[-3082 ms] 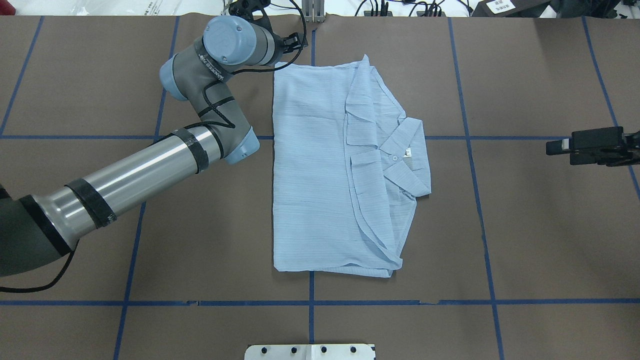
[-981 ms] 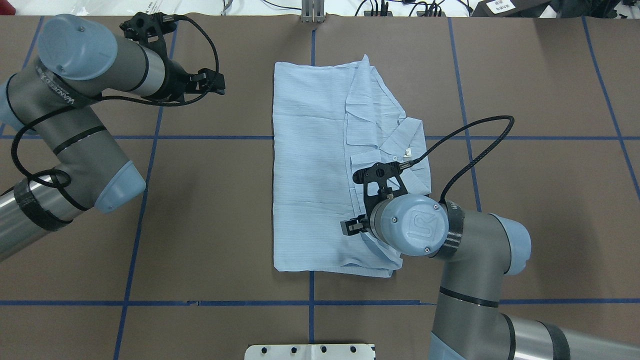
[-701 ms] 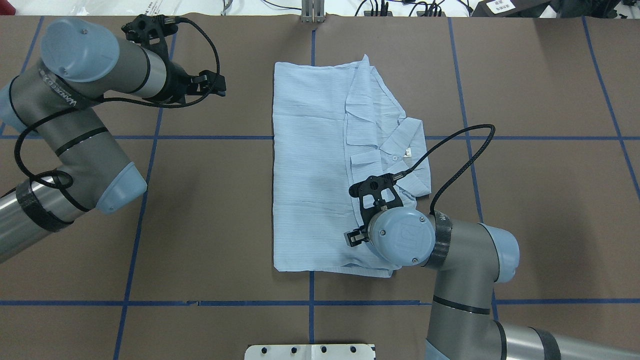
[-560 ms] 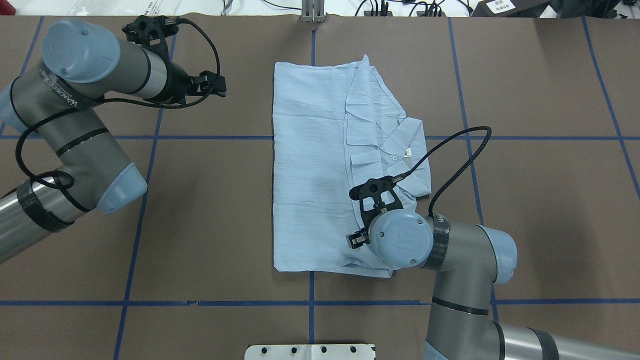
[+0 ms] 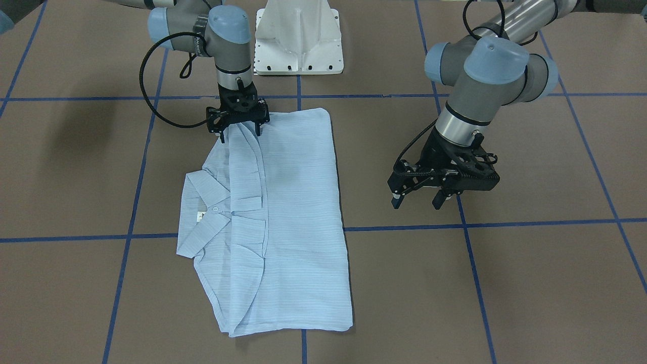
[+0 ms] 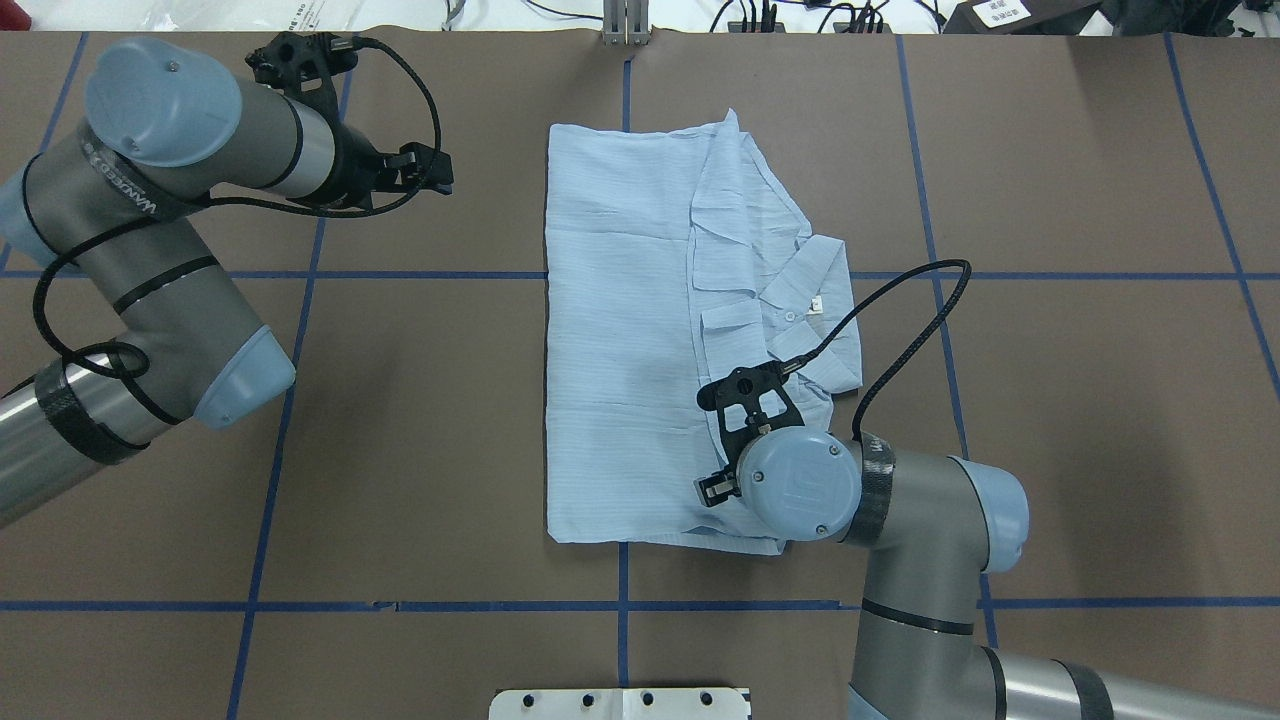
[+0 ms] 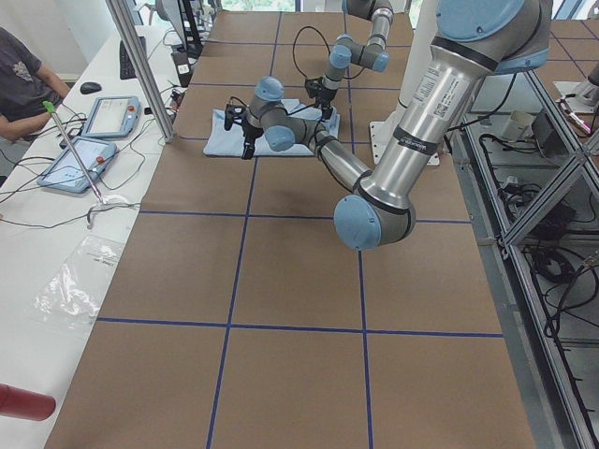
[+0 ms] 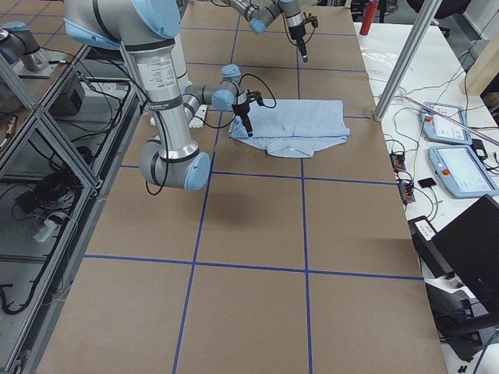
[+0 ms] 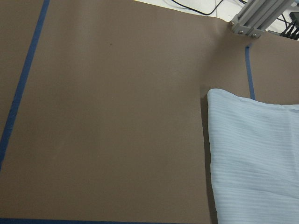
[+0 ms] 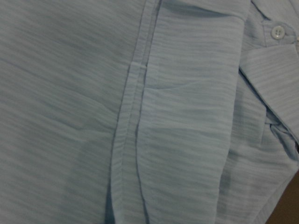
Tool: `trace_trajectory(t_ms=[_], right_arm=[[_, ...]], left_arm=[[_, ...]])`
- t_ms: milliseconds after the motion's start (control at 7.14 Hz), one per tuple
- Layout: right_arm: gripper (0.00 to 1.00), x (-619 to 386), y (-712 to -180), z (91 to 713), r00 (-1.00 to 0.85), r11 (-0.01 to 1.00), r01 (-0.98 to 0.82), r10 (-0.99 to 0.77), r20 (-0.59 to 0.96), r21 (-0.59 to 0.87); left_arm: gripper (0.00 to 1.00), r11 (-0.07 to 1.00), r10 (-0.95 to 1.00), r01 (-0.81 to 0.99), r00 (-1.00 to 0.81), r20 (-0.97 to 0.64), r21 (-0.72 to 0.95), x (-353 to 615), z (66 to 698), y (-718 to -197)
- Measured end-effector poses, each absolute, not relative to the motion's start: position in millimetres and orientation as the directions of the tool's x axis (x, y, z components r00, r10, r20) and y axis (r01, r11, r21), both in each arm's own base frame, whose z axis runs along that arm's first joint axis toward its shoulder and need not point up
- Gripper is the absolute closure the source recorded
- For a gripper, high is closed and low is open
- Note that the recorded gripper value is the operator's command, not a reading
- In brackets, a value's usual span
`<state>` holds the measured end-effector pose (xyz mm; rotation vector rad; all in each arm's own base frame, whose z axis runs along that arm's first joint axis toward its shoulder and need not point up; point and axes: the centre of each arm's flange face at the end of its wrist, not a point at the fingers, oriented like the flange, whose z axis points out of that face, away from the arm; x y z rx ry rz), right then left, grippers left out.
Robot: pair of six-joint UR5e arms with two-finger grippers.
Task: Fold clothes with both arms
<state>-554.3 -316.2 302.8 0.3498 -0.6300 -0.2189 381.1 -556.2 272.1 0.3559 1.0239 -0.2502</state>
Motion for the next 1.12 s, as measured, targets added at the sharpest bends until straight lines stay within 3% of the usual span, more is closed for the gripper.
trace_trajectory(t_ms=[1121], right_arm=[[0.0,-533,-332,325,0.805,0.913,0.12,-0.319,0.5,0.39]], left_arm=[[0.0,0.916,-0.035,0.364,0.49,-0.871,0.167,387,265,-554]])
